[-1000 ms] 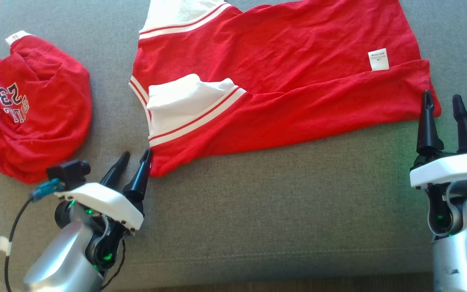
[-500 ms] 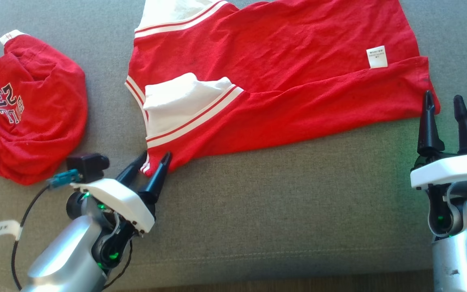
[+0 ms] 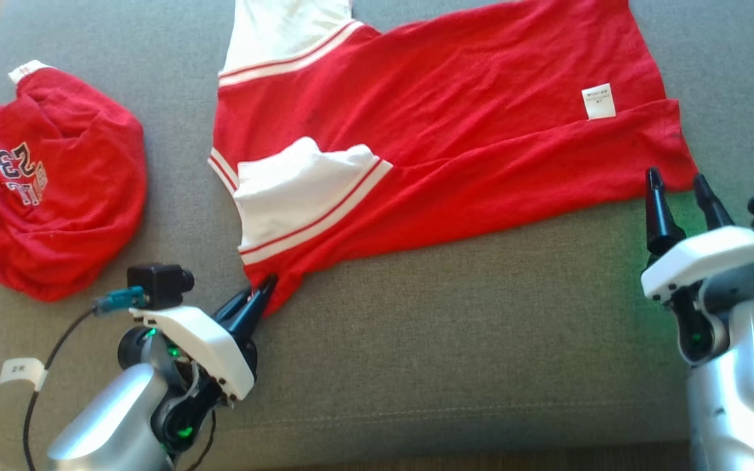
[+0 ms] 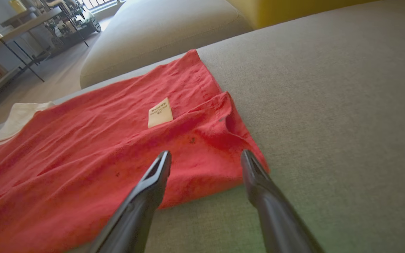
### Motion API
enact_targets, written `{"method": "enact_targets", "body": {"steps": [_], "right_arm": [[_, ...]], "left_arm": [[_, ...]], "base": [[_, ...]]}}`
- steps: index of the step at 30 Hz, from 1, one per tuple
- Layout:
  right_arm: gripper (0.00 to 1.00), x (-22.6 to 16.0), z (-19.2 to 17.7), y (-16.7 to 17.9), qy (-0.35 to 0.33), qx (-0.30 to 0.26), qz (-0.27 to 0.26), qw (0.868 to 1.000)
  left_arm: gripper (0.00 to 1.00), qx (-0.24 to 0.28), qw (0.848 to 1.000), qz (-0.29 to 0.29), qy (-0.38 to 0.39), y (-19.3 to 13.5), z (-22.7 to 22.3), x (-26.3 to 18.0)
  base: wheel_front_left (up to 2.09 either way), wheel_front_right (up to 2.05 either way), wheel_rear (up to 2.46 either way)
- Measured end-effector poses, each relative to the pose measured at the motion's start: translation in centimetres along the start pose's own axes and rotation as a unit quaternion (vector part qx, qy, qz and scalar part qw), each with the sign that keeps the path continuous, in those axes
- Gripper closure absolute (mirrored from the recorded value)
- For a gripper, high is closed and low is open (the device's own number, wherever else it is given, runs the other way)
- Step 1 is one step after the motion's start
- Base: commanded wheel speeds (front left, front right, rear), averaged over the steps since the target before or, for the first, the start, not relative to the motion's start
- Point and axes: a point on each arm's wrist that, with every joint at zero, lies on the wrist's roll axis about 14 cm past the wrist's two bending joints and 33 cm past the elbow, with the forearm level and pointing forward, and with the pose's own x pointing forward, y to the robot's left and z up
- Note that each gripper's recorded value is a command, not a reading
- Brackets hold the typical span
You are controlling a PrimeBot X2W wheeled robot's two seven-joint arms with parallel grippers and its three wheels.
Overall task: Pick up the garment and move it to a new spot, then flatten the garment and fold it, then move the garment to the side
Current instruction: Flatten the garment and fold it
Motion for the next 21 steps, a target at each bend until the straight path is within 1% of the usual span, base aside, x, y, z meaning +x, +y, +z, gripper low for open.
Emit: {"method": "enact_targets", "body": {"steps": [6, 11, 15, 16, 17, 18, 21], "right_arm": [[0.00, 1.6, -0.1, -1.0, 0.047, -0.060, -0.027, 0.997], [0.00, 1.9, -2.7, -1.9, 0.122, -0.084, -0.046, 0.988], [0.00, 2.6, -2.6, -1.9, 0.142, -0.089, -0.054, 0.984], [0.21, 2.8, -2.5, -1.8, 0.144, -0.086, -0.054, 0.984], [0.56, 2.9, -2.5, -1.7, 0.145, -0.082, -0.053, 0.985], [1.00, 3.0, -2.5, -1.6, 0.148, -0.078, -0.053, 0.984], [1.00, 3.0, -2.6, -1.4, 0.154, -0.075, -0.051, 0.984]], "left_arm": [[1.00, 0.000, 1.000, 0.005, 0.000, 0.0, -0.5, -1.1], [1.00, 0.001, 1.000, 0.009, 0.001, 0.2, -0.7, -1.5], [1.00, 0.002, 1.000, 0.010, 0.002, 0.2, -0.8, -1.7], [1.00, 0.002, 1.000, 0.010, 0.002, 0.2, -0.8, -1.7], [1.00, 0.003, 1.000, 0.010, 0.002, 0.2, -0.8, -1.7], [1.00, 0.003, 1.000, 0.010, 0.002, 0.2, -0.8, -1.7], [1.00, 0.006, 1.000, 0.011, 0.002, 0.1, -0.8, -1.9]], "base": [[0.00, 0.00, 0.00], [0.00, 0.00, 0.00], [0.00, 0.00, 0.00], [0.00, 0.00, 0.00], [0.00, 0.00, 0.00], [0.00, 0.00, 0.00], [0.00, 0.00, 0.00]]}}
